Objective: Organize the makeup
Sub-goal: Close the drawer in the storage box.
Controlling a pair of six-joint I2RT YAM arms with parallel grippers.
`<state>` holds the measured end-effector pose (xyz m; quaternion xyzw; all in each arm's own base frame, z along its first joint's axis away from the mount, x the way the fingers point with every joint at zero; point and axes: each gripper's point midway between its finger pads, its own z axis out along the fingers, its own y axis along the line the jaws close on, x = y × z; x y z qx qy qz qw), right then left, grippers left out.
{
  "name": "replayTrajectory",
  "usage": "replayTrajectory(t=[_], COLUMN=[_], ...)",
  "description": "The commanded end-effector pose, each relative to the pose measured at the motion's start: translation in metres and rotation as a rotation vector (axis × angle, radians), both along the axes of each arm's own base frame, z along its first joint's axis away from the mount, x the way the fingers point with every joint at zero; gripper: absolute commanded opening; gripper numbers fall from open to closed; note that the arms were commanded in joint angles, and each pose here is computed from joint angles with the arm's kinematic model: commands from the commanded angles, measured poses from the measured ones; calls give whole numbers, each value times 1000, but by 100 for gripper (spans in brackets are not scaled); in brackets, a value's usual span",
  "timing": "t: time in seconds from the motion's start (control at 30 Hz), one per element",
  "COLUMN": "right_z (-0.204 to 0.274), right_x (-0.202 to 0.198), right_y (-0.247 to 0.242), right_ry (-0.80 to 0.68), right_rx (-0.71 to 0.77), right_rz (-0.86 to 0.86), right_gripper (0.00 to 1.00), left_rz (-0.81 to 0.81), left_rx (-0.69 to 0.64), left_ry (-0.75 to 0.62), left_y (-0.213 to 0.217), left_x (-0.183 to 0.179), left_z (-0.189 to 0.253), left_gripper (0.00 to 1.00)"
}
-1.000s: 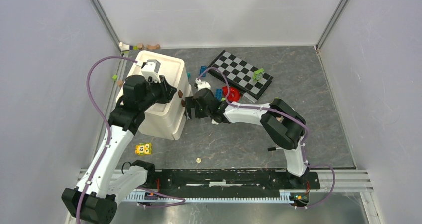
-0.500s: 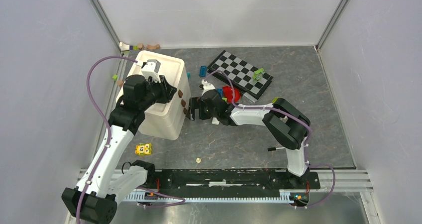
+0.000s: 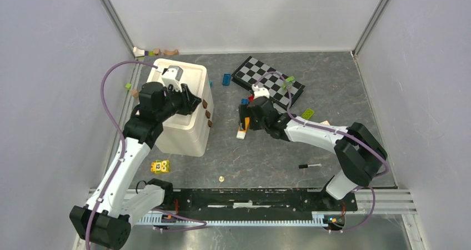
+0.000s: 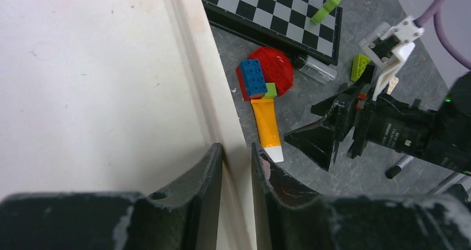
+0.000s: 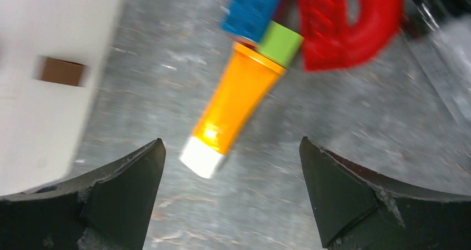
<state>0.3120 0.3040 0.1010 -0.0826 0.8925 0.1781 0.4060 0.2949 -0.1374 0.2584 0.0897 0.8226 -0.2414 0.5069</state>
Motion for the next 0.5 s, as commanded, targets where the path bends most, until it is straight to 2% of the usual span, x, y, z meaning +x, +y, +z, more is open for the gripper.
replayTrajectory(t=[0.0, 0.23, 0.47], right_z=[-30, -42, -56], right_x=[-7, -8, -11], right_y=[-38, -12, 6], right_ry=[80, 159, 197], right_rx=[-86, -49, -60], right_rz=[-56, 12, 32], right_gripper=[98, 98, 98], left_rz=[-126, -45, -7], left_rx=[15, 39, 32], left_ry=[168, 116, 45], left_y=[-17, -3, 5], left_x=[-30, -27, -29], left_z=[-39, -29, -15], left_gripper=[33, 47, 51])
